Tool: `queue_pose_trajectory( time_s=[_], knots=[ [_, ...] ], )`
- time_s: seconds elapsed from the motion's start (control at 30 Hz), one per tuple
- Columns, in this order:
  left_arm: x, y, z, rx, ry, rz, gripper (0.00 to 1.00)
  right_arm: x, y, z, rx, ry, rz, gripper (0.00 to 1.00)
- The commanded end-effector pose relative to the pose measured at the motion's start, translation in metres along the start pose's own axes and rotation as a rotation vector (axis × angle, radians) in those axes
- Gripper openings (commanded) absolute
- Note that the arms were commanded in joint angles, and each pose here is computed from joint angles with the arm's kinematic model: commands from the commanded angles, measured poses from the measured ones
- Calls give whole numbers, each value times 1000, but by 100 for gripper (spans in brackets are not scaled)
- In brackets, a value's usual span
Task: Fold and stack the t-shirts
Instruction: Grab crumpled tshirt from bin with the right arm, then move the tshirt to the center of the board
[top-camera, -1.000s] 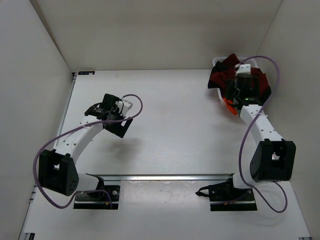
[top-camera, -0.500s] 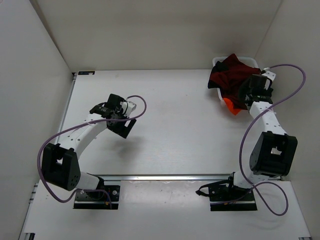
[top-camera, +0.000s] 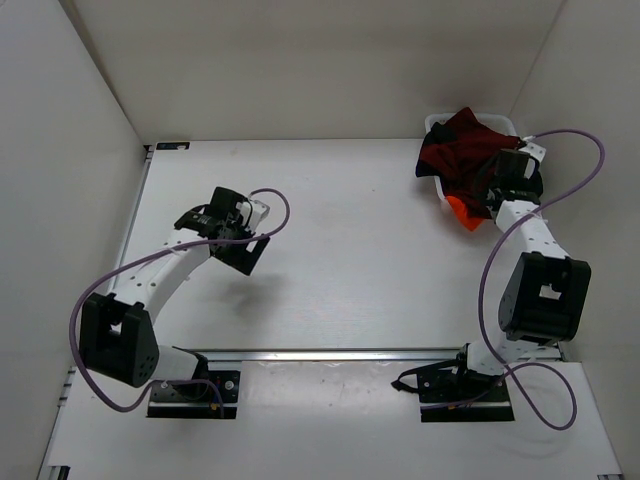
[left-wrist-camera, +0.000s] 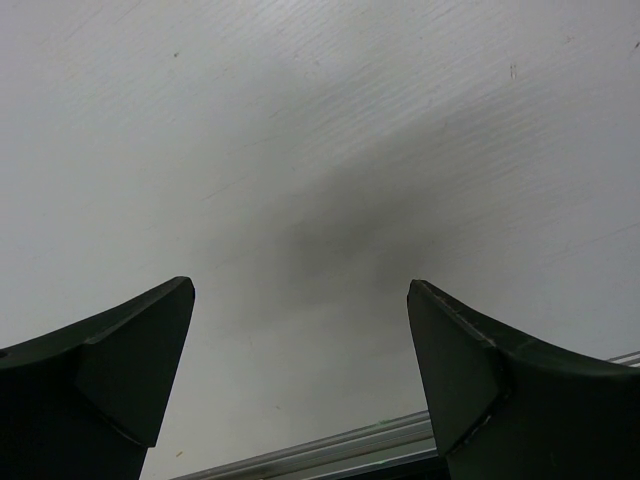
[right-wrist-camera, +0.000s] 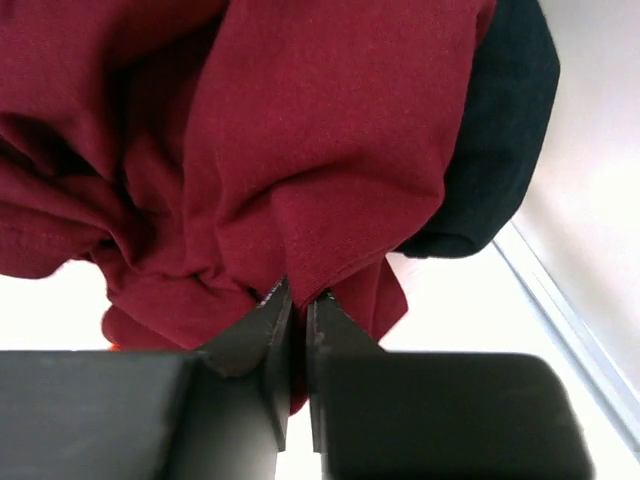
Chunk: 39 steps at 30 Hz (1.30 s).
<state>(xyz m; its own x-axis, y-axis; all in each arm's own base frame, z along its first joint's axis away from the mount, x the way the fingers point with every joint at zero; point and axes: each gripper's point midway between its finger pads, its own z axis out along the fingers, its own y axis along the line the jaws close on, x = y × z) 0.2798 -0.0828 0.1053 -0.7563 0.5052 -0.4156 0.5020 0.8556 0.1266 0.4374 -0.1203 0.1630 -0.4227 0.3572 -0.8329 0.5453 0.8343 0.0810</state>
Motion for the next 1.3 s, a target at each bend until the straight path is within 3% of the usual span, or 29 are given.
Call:
queue_pose_trajectory(
  time_s=[0.0,0.07,0.2,0.3,0.47,0.6,0.77,0.93,1.0,1.07,1.27],
  knots=[
    [-8,7,-13,-24,-60,-3,99,-54,7,-6,2,-163,-4,0],
    [-4,8,-12,-29,-51,-5,99,-67,9,-11,-13,-198,-13,0],
    [-6,9,-16,-36,-65,-4,99,-126,24,-43,-32,-391,-86,0],
    [-7,10,-17,-35,-69,-3,98,-179,48,-87,-39,-578,-161,0],
    [-14,17,-23,-58,-99,-24,99,-278,71,-193,-14,-967,-132,0],
    [-10,27,-29,-67,-111,-71,98,-319,82,-257,26,-1161,-148,1],
    [-3,41,-40,-117,-138,-98,98,-350,116,-368,-191,-1400,-112,1],
    [-1,57,-50,-160,-175,-164,99,-331,178,-485,-561,-1593,-124,0],
    [-1,64,-55,-186,-191,-185,99,-319,199,-512,-692,-1582,-78,0],
    [-2,76,-64,-242,-209,-201,99,-310,214,-513,-766,-1519,-53,0],
    [-21,112,-94,-401,-283,-211,98,-252,255,-413,-711,-1138,-70,0]
  ],
)
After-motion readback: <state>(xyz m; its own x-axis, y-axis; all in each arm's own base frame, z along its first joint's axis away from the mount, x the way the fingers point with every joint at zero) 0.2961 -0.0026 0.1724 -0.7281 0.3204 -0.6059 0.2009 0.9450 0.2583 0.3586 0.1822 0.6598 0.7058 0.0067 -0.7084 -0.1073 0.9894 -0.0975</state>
